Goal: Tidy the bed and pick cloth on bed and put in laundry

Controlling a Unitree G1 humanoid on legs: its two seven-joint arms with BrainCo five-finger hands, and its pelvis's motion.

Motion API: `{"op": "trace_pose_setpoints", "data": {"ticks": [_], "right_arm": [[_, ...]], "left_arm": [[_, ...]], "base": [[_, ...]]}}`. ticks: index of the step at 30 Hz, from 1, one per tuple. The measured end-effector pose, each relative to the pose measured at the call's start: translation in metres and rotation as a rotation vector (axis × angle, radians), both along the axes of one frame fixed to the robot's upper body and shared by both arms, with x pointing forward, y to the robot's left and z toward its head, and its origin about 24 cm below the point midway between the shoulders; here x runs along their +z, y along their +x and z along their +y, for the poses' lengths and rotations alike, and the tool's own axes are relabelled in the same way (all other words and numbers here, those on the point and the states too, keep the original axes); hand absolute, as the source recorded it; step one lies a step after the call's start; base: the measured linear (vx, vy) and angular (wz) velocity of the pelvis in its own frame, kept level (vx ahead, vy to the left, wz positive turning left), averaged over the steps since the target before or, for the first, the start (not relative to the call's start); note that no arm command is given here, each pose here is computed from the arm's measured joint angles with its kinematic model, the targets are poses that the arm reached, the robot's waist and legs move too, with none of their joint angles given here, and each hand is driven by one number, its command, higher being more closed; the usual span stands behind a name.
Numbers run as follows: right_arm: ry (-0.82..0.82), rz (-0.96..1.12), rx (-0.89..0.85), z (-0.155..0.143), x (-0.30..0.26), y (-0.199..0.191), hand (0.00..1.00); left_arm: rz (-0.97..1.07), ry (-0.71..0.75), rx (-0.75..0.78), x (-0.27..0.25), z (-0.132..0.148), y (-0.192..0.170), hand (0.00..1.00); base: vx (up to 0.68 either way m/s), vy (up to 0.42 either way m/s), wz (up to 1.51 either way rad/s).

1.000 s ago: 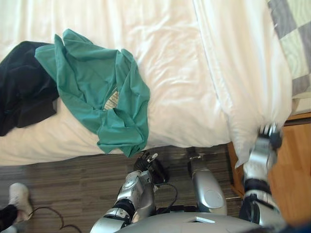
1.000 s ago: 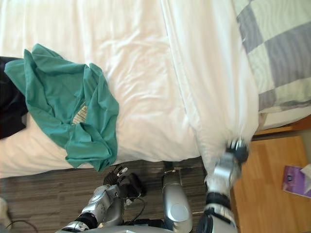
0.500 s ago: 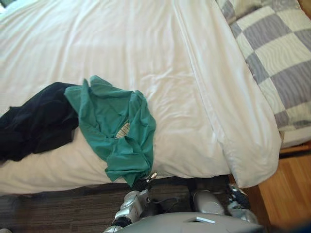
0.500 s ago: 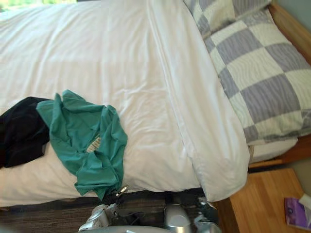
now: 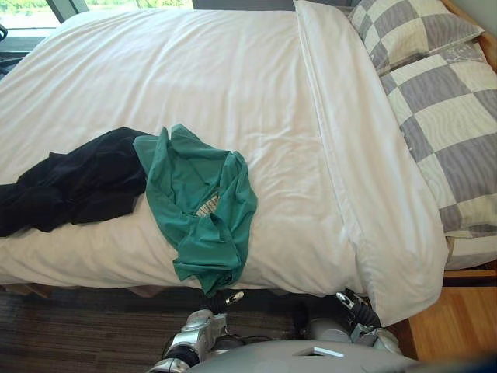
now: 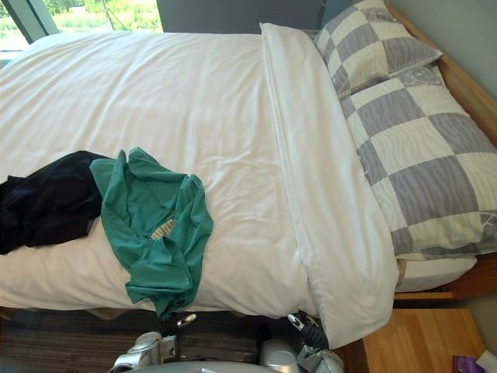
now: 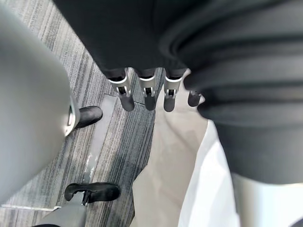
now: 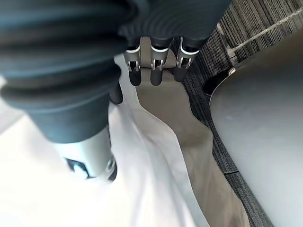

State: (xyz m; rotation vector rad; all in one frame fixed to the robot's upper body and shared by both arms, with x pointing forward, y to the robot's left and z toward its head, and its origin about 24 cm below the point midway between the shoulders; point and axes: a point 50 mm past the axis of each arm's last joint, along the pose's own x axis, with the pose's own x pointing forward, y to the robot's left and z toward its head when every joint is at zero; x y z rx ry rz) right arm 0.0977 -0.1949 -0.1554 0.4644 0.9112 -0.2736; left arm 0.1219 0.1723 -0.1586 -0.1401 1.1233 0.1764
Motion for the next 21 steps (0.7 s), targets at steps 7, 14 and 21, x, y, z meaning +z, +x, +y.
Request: {"op": "trace_pose_setpoints", "data": {"ticks": [7,14,21], "right_arm": [[0.016,0.022,0.02,-0.002,-0.001,-0.003,0.0],[-0.094,0.042,0.075,-0.038,0.006,0.009,0.0],[-0.118,-0.052,0.12,-0.039,0.018,0.047,0.0]], "left_arm": [[-0.03,0.064,0.056,0.002,0.015,-0.001,0.0],[-0.06,0.09,0.176,0.004,0.032,-0.003,0.0],[-0.085,0.048,-0.012,0.006,-0.002,0.018,0.0]], "base": [[0.05,-0.065,-0.2],[0.13,0.07,-0.51],[-0.04,0.507,-0.49]]}}
